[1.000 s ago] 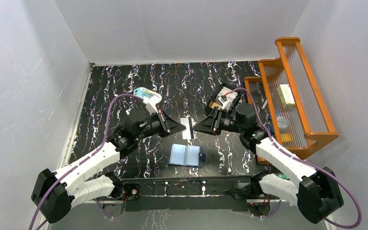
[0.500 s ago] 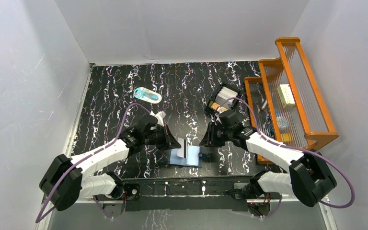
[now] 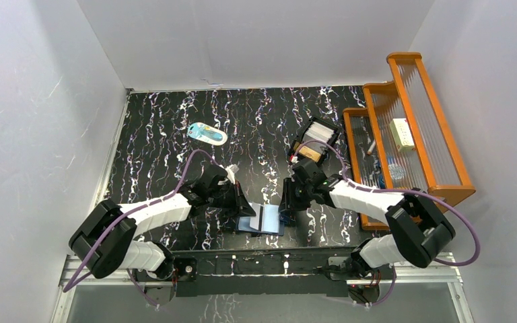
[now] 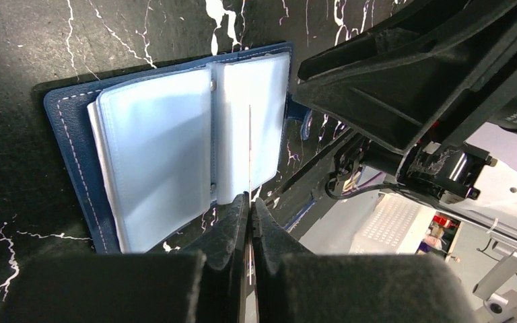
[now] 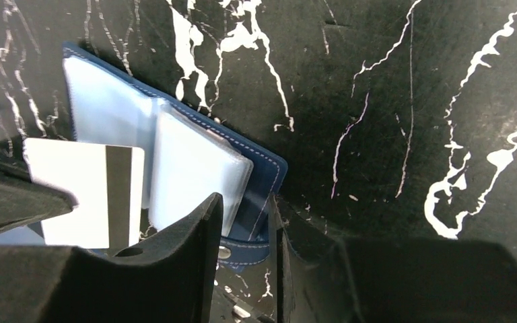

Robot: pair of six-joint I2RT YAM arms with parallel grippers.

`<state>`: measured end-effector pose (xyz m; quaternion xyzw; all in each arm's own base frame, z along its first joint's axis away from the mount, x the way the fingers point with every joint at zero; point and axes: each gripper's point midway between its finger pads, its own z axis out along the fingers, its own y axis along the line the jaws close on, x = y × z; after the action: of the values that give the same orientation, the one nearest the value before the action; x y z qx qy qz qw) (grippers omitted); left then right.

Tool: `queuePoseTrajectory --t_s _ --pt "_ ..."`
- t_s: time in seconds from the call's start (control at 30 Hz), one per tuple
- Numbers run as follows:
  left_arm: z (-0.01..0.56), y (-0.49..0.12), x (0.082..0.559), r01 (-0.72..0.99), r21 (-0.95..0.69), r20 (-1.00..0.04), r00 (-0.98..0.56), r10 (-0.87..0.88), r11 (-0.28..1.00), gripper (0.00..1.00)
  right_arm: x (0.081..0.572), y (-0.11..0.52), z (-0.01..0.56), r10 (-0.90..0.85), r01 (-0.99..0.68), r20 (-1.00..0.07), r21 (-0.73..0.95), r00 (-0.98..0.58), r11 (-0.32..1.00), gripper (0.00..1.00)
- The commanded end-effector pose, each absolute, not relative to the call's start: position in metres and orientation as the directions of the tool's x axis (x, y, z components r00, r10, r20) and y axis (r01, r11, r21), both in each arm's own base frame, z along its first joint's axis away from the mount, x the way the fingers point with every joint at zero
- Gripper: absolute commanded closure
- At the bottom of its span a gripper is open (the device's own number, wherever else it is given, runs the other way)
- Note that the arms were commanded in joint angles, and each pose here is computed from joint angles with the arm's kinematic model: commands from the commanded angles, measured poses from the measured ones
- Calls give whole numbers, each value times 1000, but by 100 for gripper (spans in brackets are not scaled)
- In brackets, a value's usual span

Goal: Put the credit cards into the card holder
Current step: Insert the credit card into the card holder.

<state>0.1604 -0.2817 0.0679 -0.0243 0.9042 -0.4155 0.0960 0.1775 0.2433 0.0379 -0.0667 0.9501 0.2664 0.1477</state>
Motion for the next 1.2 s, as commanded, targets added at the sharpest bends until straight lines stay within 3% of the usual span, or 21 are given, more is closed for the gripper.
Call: queuePoseTrajectory --t_s 0.0,0.33,1.17 --pt "64 -279 158 62 -752 -167 -981 -99 656 100 190 253 40 -87 -260 -361 466 -929 846 62" --pt "54 -277 157 53 -741 -154 -984 -93 669 100 184 240 16 -150 -273 -331 364 -932 891 70" --pt "55 -271 167 50 -704 -180 -977 -110 709 100 181 239 10 -156 -274 -324 360 -933 892 71"
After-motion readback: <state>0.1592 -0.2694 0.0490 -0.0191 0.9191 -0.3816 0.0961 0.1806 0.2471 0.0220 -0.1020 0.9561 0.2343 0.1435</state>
